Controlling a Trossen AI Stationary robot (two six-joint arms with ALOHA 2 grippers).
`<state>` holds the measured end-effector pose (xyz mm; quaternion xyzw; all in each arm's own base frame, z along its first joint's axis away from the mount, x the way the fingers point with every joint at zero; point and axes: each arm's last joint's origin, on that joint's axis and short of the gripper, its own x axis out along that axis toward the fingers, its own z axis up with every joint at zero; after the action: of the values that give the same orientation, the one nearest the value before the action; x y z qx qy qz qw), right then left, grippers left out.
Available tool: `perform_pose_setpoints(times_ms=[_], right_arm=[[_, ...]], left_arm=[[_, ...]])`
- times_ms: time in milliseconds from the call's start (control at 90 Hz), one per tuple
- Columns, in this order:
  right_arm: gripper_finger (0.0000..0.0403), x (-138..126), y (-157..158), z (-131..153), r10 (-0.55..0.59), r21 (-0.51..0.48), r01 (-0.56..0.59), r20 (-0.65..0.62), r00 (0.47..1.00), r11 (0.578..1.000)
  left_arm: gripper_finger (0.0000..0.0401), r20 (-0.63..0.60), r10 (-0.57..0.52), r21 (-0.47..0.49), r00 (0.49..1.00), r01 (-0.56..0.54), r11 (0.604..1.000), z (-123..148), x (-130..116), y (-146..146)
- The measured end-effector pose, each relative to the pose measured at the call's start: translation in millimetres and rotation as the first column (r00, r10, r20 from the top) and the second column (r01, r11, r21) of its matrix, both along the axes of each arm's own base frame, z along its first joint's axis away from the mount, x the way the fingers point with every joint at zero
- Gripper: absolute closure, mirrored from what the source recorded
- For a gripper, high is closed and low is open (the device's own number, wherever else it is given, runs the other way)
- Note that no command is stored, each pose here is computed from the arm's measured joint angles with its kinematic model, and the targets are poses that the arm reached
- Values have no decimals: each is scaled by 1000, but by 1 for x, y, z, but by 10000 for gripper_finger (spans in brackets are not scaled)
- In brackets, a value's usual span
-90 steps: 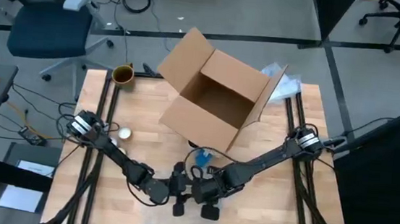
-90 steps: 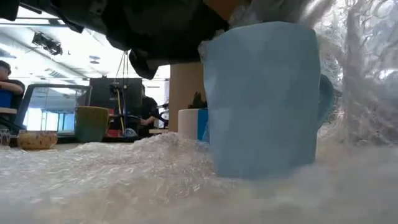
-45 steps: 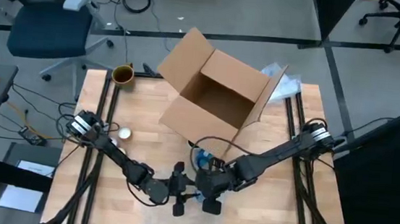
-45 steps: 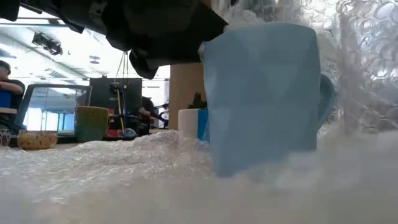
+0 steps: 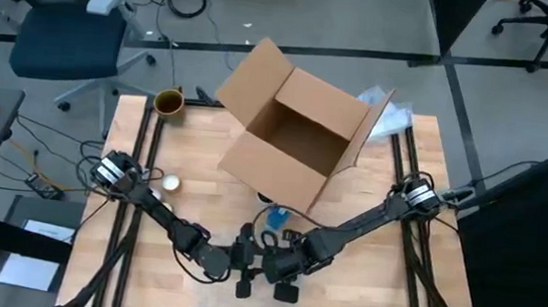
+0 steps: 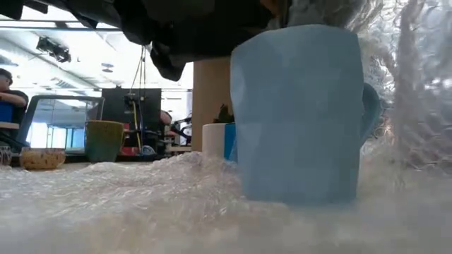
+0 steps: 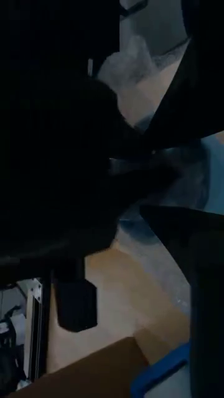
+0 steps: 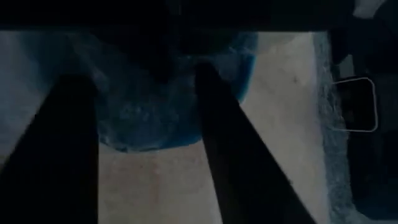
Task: Wrap mug
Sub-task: Wrap the blue mug with the bubble wrap on the table
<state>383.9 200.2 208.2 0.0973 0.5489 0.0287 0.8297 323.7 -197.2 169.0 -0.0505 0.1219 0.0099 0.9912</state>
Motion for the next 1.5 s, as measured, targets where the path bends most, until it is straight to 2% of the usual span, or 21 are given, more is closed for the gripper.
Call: perform_pose_setpoints(times_ms=[167,356,667,856,1000,1333,1500], right_arm=[[355,0,0,4,22,2,-22,8,1000,1000],[333,1,2,29,32,27,-34,58,998,999],[330,-3,0,60,45,0,-45,34,998,999],[331,-4,-1,67,44,-76,-39,60,997,996],[331,-2,-3,60,23,-134,-12,81,996,991],[331,-4,-3,14,-1,-78,6,68,998,997],[337,-10,-4,-6,-2,-68,1,-11,1000,998]], left_arm=[[259,-3,5,1,1000,-5,1000,-2,0,0],[259,-17,17,8,1000,-16,1000,-4,0,1],[259,-26,20,15,999,-20,1000,-5,0,1],[259,-26,23,16,999,-23,1000,-5,0,1],[259,-25,23,16,999,-23,1000,-5,0,1],[259,-36,10,25,999,-9,1000,-7,-1,1],[259,12,30,2,999,-30,1000,3,0,1]])
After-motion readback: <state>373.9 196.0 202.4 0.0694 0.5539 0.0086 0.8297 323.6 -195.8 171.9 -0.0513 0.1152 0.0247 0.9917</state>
